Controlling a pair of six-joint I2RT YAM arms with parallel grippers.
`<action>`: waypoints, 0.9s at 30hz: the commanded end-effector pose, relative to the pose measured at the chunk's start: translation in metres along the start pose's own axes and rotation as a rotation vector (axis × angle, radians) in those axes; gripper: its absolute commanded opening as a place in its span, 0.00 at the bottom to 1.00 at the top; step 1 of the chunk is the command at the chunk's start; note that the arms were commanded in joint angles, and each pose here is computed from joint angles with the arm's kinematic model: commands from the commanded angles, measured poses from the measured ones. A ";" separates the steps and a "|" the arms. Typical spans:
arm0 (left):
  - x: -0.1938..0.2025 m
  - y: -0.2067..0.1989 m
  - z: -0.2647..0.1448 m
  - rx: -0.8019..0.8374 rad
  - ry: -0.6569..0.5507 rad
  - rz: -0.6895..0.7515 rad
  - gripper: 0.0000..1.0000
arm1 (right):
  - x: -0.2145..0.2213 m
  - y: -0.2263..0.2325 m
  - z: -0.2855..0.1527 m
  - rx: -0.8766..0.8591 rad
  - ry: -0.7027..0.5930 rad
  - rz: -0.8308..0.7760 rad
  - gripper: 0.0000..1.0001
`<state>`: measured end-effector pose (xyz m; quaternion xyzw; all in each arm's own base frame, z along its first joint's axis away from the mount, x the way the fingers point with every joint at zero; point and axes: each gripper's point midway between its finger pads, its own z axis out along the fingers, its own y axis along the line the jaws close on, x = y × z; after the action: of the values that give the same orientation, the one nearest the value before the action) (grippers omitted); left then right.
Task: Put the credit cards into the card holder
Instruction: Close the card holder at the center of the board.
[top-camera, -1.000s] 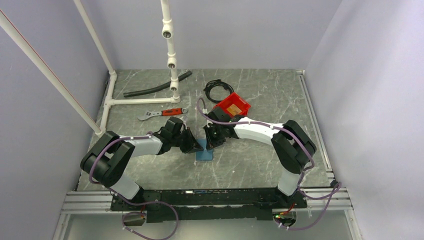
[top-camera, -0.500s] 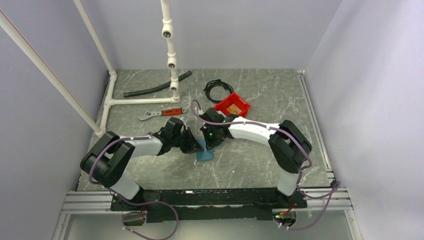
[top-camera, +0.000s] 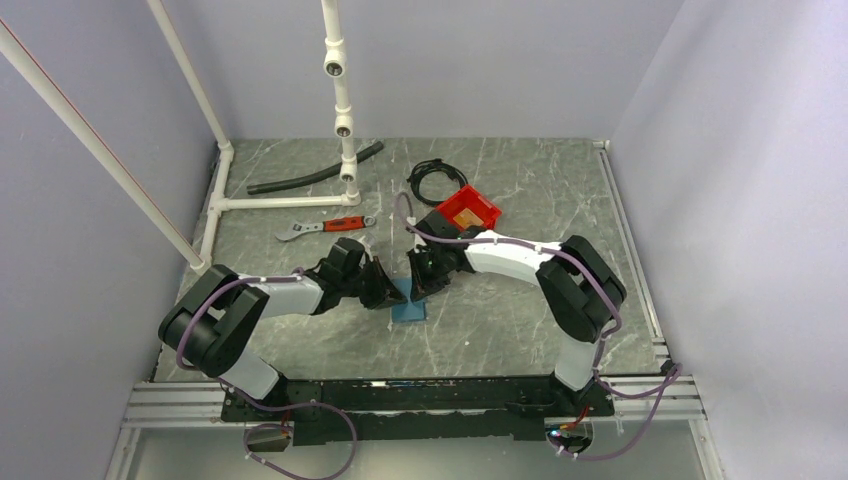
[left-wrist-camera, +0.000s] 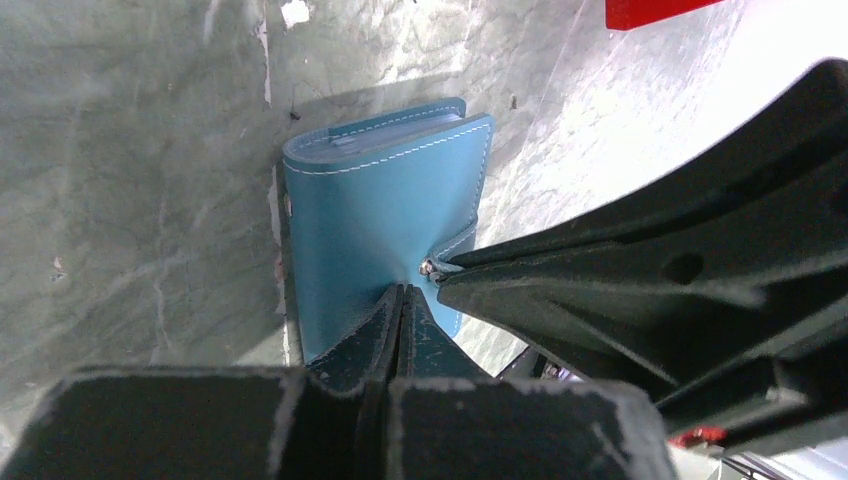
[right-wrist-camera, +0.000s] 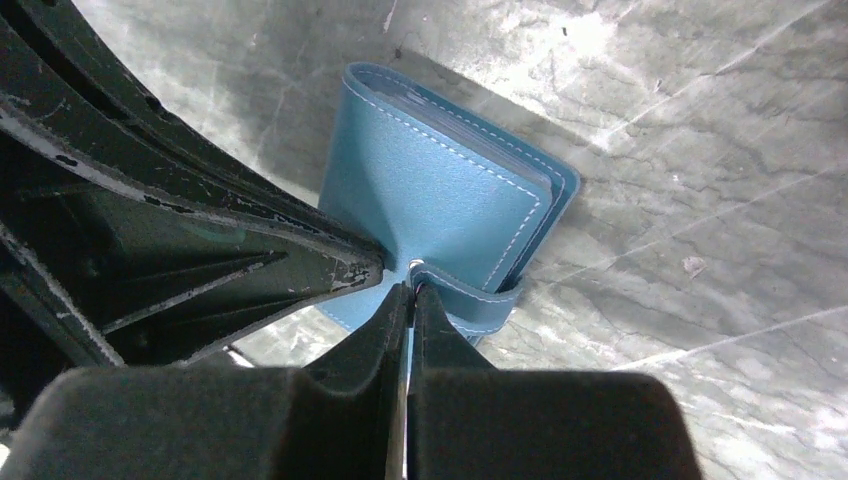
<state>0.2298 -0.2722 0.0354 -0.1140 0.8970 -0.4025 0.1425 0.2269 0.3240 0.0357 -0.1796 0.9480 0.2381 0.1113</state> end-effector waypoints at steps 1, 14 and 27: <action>0.018 0.014 -0.002 -0.042 0.047 -0.005 0.01 | 0.004 -0.005 0.010 -0.119 0.000 0.074 0.08; 0.020 0.017 -0.003 -0.039 0.044 -0.002 0.01 | -0.021 0.002 -0.020 -0.124 -0.133 -0.008 0.26; 0.019 0.015 -0.004 -0.041 0.043 0.004 0.01 | -0.019 0.010 -0.011 -0.161 -0.096 -0.031 0.03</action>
<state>0.2251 -0.2730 0.0363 -0.1099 0.8948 -0.4083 0.1433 0.2321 0.3223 0.0454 -0.1783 0.9256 0.3080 0.1287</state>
